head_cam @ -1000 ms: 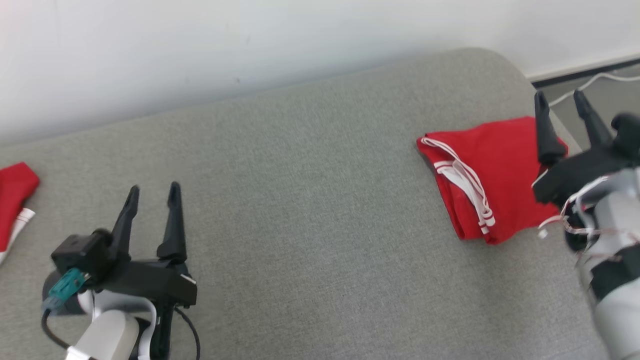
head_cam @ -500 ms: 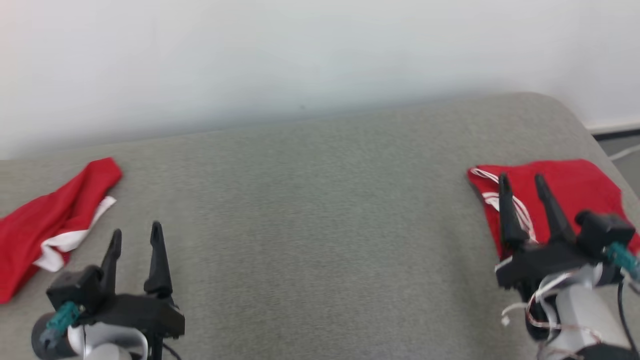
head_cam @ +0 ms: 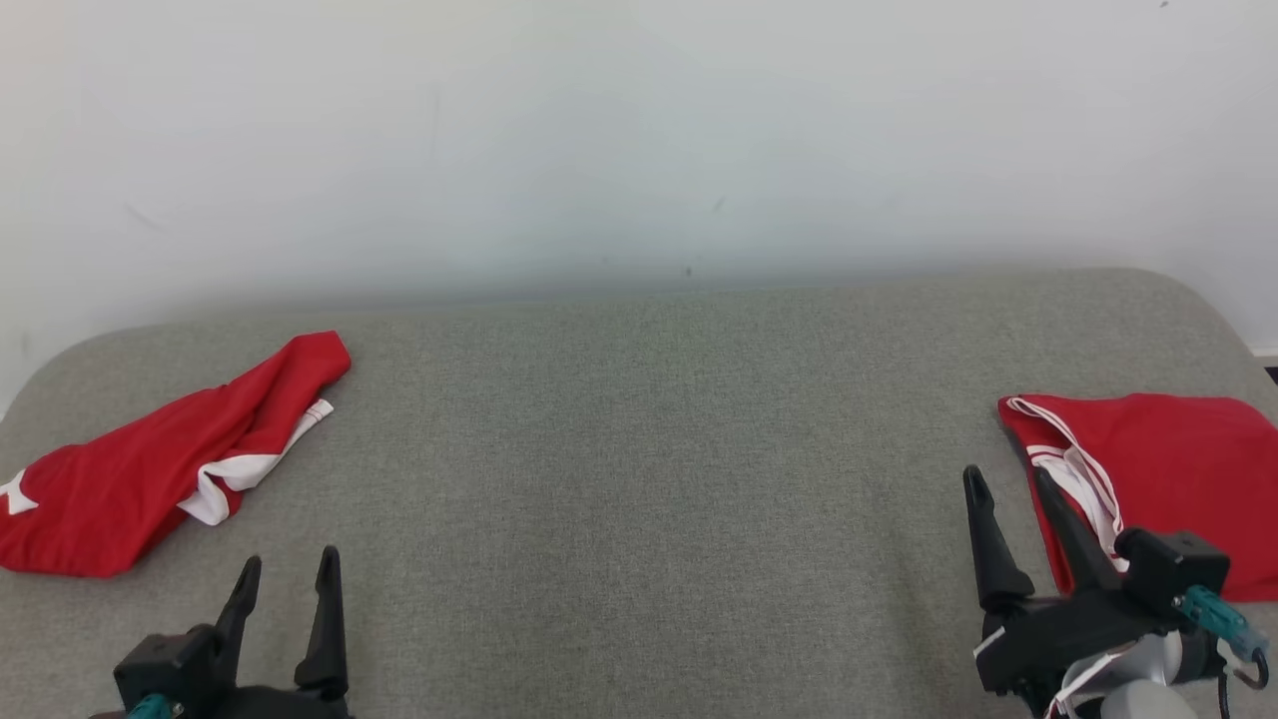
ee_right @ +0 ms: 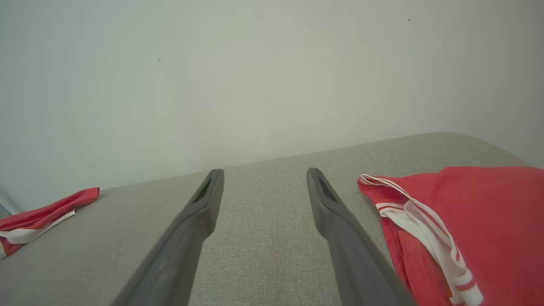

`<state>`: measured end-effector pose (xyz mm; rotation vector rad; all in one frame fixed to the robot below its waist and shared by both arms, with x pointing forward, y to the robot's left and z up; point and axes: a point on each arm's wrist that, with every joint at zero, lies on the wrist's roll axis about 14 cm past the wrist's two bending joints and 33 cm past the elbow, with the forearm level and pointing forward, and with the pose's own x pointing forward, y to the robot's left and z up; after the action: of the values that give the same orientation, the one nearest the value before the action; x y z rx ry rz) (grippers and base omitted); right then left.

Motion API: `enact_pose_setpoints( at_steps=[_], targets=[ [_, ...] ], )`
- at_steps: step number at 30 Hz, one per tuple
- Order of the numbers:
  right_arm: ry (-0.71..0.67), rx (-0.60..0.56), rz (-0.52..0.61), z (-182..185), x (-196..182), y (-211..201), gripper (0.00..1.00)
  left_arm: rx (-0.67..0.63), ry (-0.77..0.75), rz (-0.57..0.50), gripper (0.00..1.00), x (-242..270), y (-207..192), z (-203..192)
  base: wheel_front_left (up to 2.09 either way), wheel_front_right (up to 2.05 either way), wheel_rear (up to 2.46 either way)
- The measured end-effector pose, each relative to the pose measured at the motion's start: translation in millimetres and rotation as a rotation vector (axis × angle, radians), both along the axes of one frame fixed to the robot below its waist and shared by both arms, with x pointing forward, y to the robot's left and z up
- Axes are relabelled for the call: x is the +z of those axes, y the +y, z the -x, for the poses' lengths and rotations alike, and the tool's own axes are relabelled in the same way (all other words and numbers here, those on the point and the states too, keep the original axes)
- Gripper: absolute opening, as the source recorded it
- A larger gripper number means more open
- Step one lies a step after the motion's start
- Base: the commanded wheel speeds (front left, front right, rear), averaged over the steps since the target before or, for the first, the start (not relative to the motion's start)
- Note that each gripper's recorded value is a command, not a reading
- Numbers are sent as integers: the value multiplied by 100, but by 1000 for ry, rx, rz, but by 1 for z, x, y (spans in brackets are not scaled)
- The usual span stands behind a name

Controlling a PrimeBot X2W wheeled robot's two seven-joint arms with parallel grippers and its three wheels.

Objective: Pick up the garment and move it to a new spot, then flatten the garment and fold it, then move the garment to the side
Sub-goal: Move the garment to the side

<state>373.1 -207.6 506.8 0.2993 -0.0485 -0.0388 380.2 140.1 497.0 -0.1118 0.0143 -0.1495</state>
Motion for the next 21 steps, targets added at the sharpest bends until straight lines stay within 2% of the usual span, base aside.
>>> enact_pose_setpoints(
  at_steps=[10, 21],
  targets=[
    [108, -3, 11, 26, -27, -4, 100, 4, 50, -73, 100, -21, 8, 18, 0, 0, 0],
    [148, -28, 33, 34, -37, -13, 100, -5, 40, -75, 100, -19, 5, 13, 0, 0, 0]
  ],
)
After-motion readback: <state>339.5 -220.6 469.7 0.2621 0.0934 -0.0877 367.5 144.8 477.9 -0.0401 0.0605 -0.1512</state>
